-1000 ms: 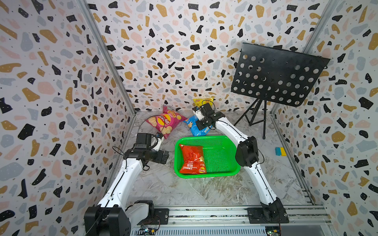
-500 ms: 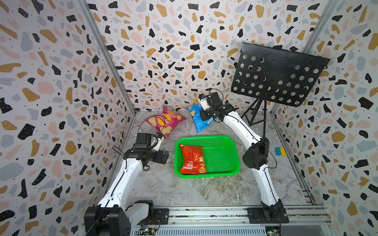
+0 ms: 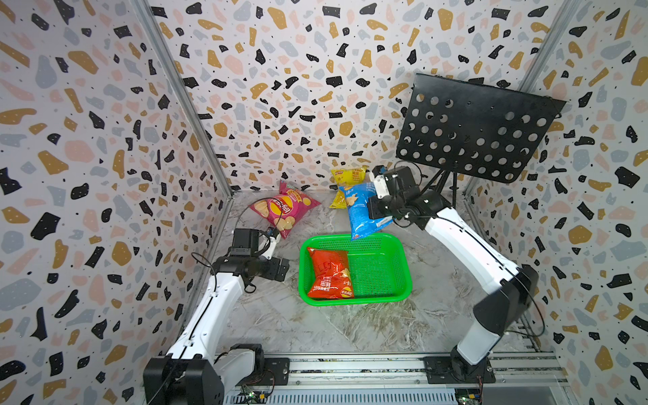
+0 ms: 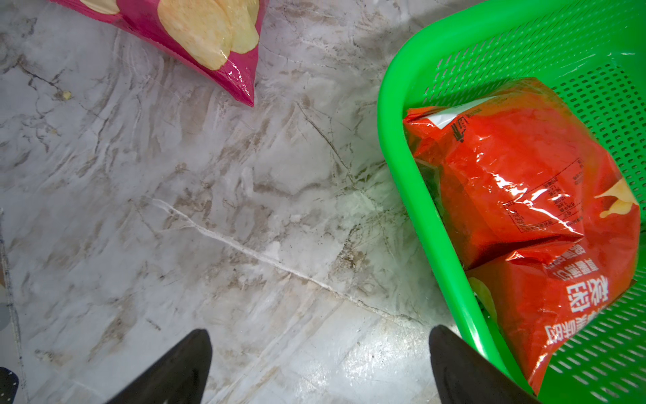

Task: Put the potato chips into the basket
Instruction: Pick up the potato chip from the center of the board, then place the potato chip in the basket.

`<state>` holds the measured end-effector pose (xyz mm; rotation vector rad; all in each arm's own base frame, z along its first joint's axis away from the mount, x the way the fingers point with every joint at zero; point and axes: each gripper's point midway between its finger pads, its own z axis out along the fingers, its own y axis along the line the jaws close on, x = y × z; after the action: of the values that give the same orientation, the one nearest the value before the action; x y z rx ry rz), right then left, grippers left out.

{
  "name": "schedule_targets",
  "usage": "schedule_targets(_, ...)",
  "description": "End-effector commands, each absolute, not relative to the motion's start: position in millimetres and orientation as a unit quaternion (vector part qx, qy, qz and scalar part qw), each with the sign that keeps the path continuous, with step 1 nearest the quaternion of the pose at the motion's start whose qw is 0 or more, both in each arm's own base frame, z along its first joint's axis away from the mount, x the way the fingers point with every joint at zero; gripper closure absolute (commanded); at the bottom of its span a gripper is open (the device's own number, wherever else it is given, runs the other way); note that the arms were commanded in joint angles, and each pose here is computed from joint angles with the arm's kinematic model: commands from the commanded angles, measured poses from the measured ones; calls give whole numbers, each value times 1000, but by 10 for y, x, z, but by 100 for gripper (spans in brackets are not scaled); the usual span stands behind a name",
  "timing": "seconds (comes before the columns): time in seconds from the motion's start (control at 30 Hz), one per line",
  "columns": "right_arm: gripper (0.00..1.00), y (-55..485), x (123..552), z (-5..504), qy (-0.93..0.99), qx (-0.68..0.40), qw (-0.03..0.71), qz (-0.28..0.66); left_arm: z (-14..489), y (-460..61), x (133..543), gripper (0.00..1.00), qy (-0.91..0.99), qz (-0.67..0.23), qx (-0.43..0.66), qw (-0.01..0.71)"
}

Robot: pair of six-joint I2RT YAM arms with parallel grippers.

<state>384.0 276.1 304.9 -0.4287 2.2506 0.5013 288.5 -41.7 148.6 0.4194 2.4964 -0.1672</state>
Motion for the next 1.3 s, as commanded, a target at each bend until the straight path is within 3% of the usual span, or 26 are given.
schedule_targets(0.0,100,2751,3527,3305,868,-130,409,248,1497,-394,2894,0,937,-60,154,308)
schedule_targets(0.13,100,2646,3111,3142,868,-108,406,265,1500,-400,2892,0,937,-62,154,309)
schedule_targets(0.37,100,2560,2786,2687,870,-50,380,310,1486,-401,2892,0,937,-63,153,308)
schedule_targets(1.27,100,2493,2831,1661,908,-51,338,243,1483,-401,2893,0,937,-63,152,308)
